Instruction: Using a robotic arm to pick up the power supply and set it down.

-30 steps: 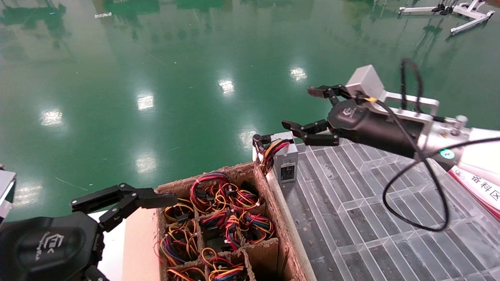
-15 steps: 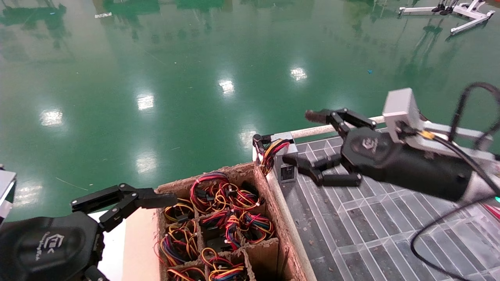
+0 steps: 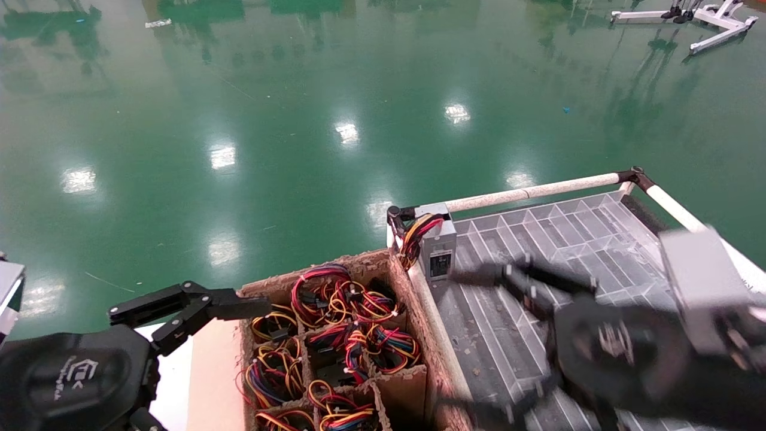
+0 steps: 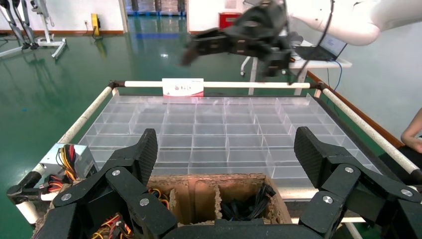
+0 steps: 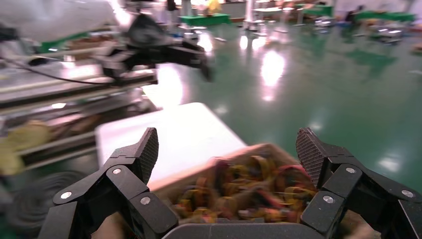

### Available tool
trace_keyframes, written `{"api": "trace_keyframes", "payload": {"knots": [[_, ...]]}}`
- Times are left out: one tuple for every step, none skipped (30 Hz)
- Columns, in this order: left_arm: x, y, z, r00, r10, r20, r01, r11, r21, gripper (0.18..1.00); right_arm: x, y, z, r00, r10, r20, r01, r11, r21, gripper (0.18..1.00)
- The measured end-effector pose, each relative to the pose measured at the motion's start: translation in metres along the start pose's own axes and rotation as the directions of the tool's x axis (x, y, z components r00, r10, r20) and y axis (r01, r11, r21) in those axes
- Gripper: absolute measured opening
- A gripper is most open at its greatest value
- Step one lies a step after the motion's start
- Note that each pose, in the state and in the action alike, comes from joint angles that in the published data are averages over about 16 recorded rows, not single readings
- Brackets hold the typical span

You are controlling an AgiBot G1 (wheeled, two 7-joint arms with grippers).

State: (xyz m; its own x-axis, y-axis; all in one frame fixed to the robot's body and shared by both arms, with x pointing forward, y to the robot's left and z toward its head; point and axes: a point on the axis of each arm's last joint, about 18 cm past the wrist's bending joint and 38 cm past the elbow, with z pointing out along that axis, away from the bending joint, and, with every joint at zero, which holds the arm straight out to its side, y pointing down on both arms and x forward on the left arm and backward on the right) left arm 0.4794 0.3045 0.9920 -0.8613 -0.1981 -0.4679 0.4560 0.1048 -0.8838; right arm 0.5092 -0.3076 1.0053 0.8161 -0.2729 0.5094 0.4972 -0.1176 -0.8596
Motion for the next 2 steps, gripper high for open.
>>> {"api": "trace_keyframes", "payload": {"knots": [[0.0000, 0.0000, 0.0000, 1.000, 0.000, 0.000, 0.000, 1.000, 0.000, 1.000, -0.0034, -0.0006, -0.0005, 1.000, 0.003, 0.010, -0.004, 1.000, 0.000, 1.001], [0.0000, 0.0000, 0.0000, 1.000, 0.000, 0.000, 0.000, 1.000, 0.000, 1.000, -0.0070, -0.0012, -0.0011, 1.000, 0.007, 0.020, -0.007, 1.000, 0.000, 1.001]]}}
